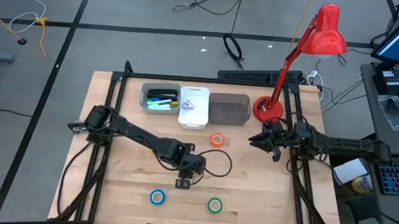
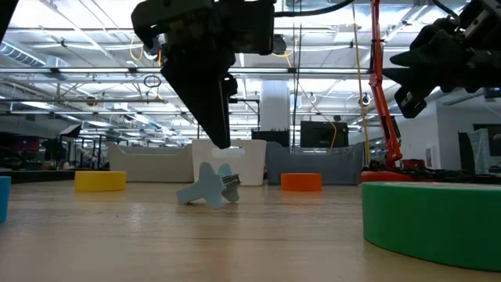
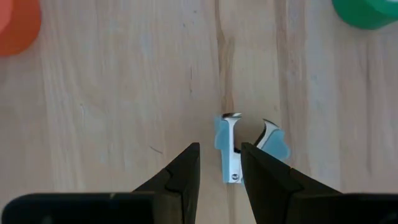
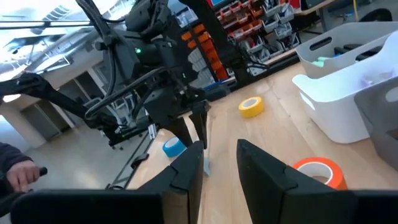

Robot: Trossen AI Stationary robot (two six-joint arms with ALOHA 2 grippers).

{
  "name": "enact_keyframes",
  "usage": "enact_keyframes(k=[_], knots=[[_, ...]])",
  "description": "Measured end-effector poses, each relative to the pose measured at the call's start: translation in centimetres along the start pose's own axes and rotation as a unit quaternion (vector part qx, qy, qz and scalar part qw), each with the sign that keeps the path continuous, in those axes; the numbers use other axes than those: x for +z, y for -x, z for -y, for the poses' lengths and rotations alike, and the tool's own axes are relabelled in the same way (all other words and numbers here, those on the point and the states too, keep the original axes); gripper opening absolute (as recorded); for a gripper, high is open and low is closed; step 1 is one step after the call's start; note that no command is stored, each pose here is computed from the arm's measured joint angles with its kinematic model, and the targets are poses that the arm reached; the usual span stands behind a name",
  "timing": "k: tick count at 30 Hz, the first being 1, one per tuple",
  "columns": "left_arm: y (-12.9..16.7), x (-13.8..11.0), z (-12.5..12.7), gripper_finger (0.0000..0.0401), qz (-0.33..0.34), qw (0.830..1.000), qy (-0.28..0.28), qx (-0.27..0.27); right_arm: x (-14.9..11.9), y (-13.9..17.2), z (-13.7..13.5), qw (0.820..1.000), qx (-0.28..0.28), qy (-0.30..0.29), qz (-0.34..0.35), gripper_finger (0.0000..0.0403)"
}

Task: Pick and place Stapler, Stapler remover, tape
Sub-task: Put the gray staple remover into the white bin

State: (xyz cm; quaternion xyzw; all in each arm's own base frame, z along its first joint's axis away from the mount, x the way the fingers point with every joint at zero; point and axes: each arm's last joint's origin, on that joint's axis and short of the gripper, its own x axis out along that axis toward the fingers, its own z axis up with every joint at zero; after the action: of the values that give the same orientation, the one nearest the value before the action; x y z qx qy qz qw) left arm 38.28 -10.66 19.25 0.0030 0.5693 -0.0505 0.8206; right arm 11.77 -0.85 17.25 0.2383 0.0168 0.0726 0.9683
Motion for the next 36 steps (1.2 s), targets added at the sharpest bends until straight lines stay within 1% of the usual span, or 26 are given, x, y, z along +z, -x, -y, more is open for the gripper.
enact_keyframes(k=[4, 8, 14, 17, 21, 26, 31, 36], knots=[[-1.1, -0.1, 0.1, 0.012, -0.008, 1.0, -0.017, 0.013, 0.0, 0.0, 0.0, 1.0, 0.0, -0.001, 0.0, 0.0091], [-2.5, -0.1, 0.1, 0.012, -0.015, 0.999, -0.028, 0.008, 0.0, 0.0, 0.0, 1.0, 0.001, -0.003, 0.0, 0.0089], [-4.7, -0.6, 0.0, 0.012, -0.043, 0.999, -0.026, 0.005, 0.0, 0.0, 0.0, 1.0, 0.001, -0.005, -0.001, 0.0091], [-4.7, -0.6, 0.1, 0.012, -0.046, 0.999, -0.021, -0.006, 0.0, 0.0, 0.0, 1.0, 0.0, -0.005, -0.002, 0.0089], [-4.5, -0.6, -0.1, 0.012, -0.045, 0.999, 0.001, -0.007, 0.0, 0.0, 0.0, 1.0, 0.0, -0.004, -0.002, 0.009], [-3.9, -0.4, -0.9, 0.012, -0.045, 0.999, 0.025, -0.008, 0.0, 0.0, 0.0, 1.0, 0.0, -0.005, -0.002, 0.009], [-3.6, -0.3, -1.7, 0.012, -0.048, 0.998, 0.034, -0.005, 0.0, 0.0, 0.0, 1.0, 0.0, -0.01, -0.002, 0.009], [-3.6, -0.5, -1.9, 0.012, -0.059, 0.998, 0.037, -0.002, 0.0, 0.0, 0.0, 1.0, 0.0, -0.015, -0.002, 0.009]])
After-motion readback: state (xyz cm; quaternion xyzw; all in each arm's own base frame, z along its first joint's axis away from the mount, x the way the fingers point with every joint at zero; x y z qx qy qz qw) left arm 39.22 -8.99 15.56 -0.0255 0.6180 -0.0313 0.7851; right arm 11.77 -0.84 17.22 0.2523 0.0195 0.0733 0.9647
